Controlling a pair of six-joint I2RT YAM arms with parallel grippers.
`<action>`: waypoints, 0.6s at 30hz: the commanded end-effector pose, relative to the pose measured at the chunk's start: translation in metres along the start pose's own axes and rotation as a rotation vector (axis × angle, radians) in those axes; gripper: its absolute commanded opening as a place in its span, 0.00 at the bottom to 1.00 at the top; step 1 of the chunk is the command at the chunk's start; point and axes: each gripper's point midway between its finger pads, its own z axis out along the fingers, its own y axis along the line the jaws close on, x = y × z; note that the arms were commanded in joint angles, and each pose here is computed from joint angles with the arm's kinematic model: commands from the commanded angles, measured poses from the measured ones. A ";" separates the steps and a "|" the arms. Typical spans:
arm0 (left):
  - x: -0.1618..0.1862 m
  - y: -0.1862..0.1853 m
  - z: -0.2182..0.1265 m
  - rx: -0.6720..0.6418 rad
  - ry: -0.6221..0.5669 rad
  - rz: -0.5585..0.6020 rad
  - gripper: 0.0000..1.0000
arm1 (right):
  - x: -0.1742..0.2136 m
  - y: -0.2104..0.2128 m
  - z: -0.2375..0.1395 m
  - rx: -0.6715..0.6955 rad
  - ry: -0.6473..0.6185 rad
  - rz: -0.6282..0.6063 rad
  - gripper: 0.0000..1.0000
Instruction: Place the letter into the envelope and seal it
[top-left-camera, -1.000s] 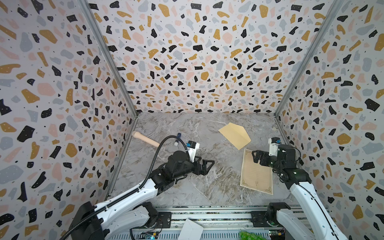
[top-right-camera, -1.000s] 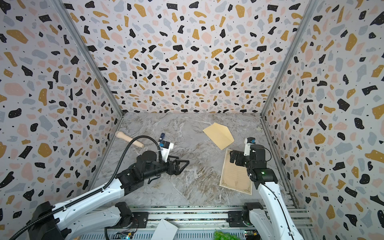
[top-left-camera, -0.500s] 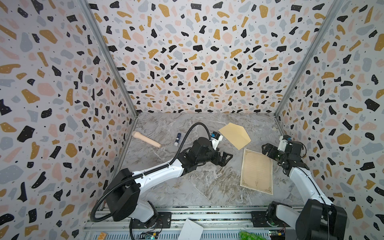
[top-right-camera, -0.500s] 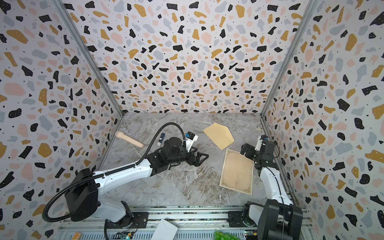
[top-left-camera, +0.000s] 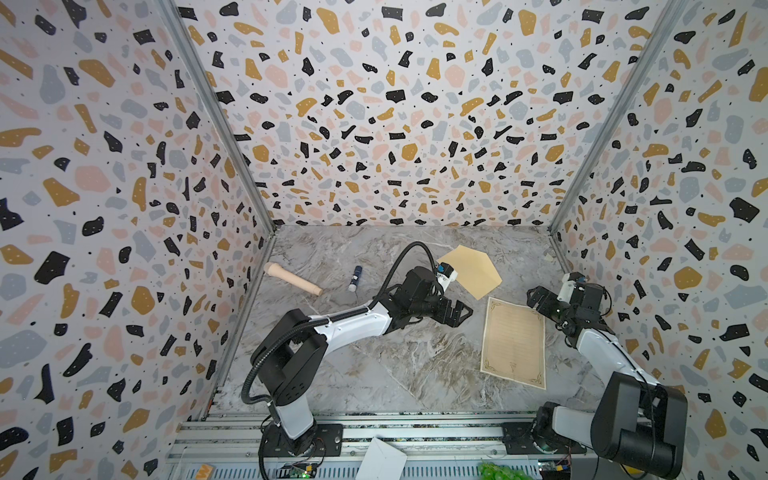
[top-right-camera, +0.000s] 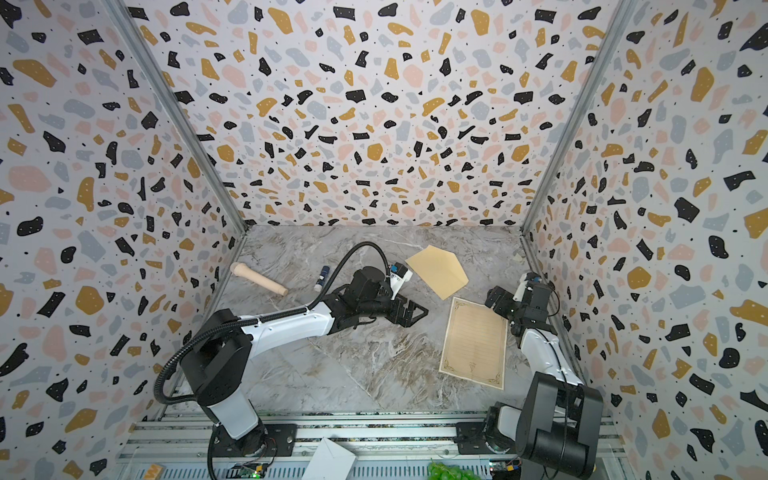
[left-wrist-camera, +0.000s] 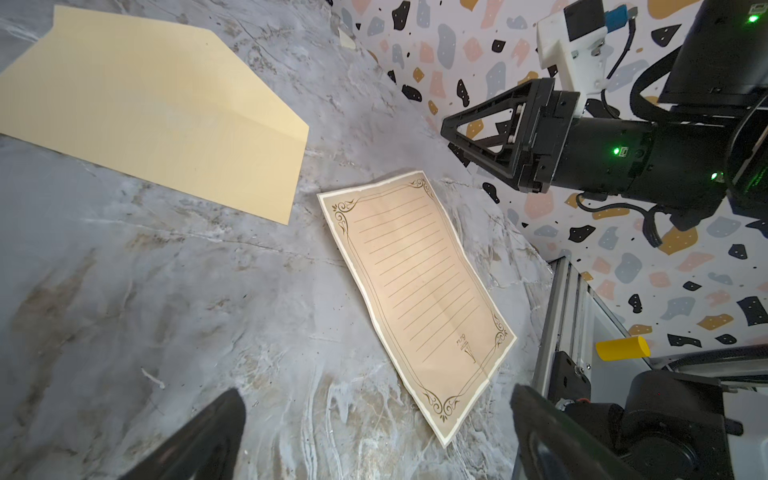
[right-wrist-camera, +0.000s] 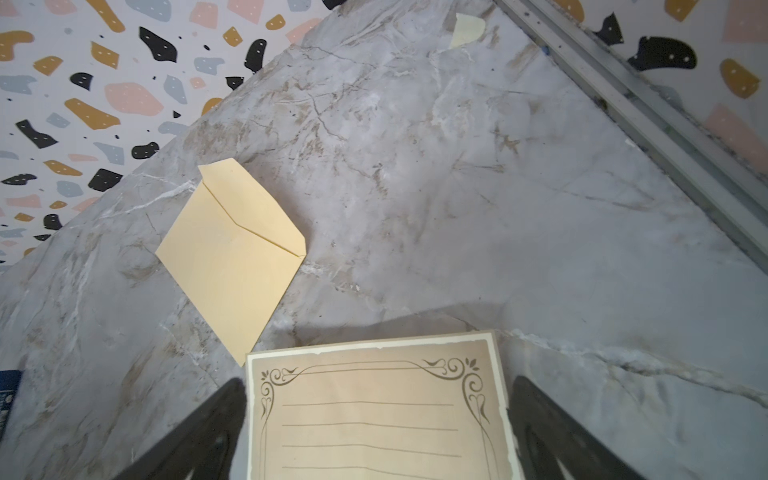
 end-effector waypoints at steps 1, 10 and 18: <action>-0.022 -0.013 -0.002 0.044 -0.051 0.042 1.00 | 0.005 -0.014 0.005 0.041 0.003 0.046 0.99; -0.023 -0.012 -0.005 0.034 -0.058 0.057 1.00 | 0.022 -0.029 0.014 0.080 0.036 0.092 0.99; -0.016 -0.012 -0.014 0.032 -0.071 0.048 1.00 | 0.047 -0.030 0.029 0.052 0.123 0.132 0.99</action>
